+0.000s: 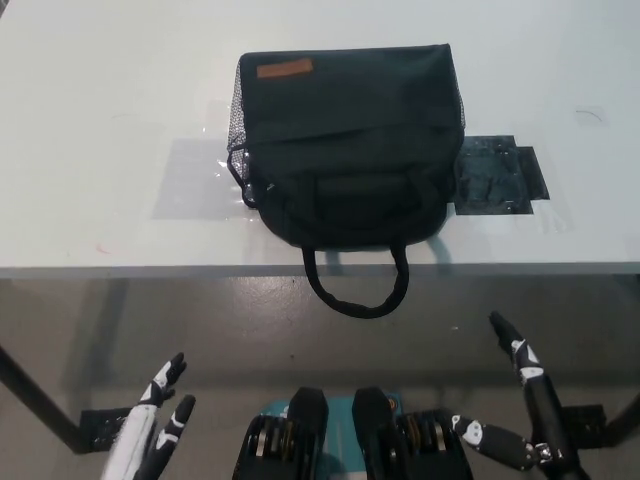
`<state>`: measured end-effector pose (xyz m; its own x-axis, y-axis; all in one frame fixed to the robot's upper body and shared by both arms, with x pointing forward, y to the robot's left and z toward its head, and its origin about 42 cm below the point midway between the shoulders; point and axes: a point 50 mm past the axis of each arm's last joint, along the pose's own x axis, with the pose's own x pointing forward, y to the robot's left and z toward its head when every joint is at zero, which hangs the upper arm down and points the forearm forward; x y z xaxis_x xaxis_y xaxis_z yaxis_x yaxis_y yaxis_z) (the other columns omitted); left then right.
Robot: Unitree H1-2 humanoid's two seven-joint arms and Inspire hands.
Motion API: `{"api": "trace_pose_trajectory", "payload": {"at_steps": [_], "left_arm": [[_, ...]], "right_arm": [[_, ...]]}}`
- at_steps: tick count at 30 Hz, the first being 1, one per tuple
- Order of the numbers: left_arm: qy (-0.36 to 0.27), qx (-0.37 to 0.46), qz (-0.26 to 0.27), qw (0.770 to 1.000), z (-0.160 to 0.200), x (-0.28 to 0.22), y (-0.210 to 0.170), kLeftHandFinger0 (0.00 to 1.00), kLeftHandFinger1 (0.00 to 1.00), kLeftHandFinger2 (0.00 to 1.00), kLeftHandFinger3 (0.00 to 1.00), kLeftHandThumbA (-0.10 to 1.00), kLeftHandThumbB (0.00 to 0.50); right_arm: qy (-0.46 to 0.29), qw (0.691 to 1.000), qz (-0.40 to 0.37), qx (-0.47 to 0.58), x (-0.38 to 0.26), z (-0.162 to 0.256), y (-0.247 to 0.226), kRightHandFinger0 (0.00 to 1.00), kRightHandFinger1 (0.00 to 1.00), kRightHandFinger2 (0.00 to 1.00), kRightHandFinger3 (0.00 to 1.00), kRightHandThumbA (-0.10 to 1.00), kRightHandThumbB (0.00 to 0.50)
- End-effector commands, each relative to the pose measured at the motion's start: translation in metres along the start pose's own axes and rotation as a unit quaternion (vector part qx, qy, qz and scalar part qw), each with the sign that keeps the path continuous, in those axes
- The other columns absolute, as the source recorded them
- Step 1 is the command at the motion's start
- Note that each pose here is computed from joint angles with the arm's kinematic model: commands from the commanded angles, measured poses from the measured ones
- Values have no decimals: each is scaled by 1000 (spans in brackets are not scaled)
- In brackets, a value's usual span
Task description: A soft travel bag is kept infront of the robot in the middle of the desk and the robot uses both its hands to press it to reduce its size
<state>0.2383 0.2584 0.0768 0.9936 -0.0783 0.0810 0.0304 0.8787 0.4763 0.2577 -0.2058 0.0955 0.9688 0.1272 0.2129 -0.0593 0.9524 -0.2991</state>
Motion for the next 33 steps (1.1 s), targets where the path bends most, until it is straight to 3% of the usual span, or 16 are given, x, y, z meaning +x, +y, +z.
{"api": "trace_pose_trajectory", "payload": {"at_steps": [1,3,5,9,17,19,23,27,30,33], "left_arm": [[-245,302,121,913,120,1,65,1000,1000,1000,1000,1000,439],[-291,309,145,894,145,10,81,1000,1000,1000,1000,1000,414],[-304,311,147,888,159,14,89,1000,1000,1000,1000,1000,423],[-354,344,168,853,210,34,118,1000,1000,1000,1000,1000,427],[-418,351,213,810,290,68,146,1000,1000,1000,1000,1000,371],[-425,346,211,810,320,80,148,1000,1000,1000,1000,1000,362],[-427,348,203,809,345,104,145,1000,1000,1000,1000,1000,327],[-399,346,184,829,361,134,136,1000,1000,1000,1000,1000,320],[-388,346,173,837,367,161,127,1000,1000,1000,1000,1000,279],[-364,353,150,849,373,188,120,1000,1000,1000,1000,1000,284]], "right_arm": [[-202,940,-99,-256,25,120,-51,1000,1000,1000,1000,1000,362],[-240,923,-119,-277,35,146,-61,1000,1000,1000,1000,1000,396],[-255,915,-125,-286,41,157,-64,1000,1000,1000,1000,1000,404],[-309,891,-136,-302,62,200,-77,1000,1000,1000,1000,1000,425],[-349,874,-150,-302,92,253,-88,1000,1000,1000,1000,1000,379],[-357,873,-147,-299,107,267,-87,1000,1000,1000,1000,1000,323],[-356,877,-135,-295,133,285,-85,1000,1000,1000,1000,1000,302],[-340,889,-112,-285,163,298,-79,1000,1000,1000,1000,1000,291],[-328,896,-101,-281,191,302,-74,1000,1000,1000,1000,1000,278],[-315,901,-99,-282,215,303,-69,1000,1000,1000,1000,1000,247]]}}
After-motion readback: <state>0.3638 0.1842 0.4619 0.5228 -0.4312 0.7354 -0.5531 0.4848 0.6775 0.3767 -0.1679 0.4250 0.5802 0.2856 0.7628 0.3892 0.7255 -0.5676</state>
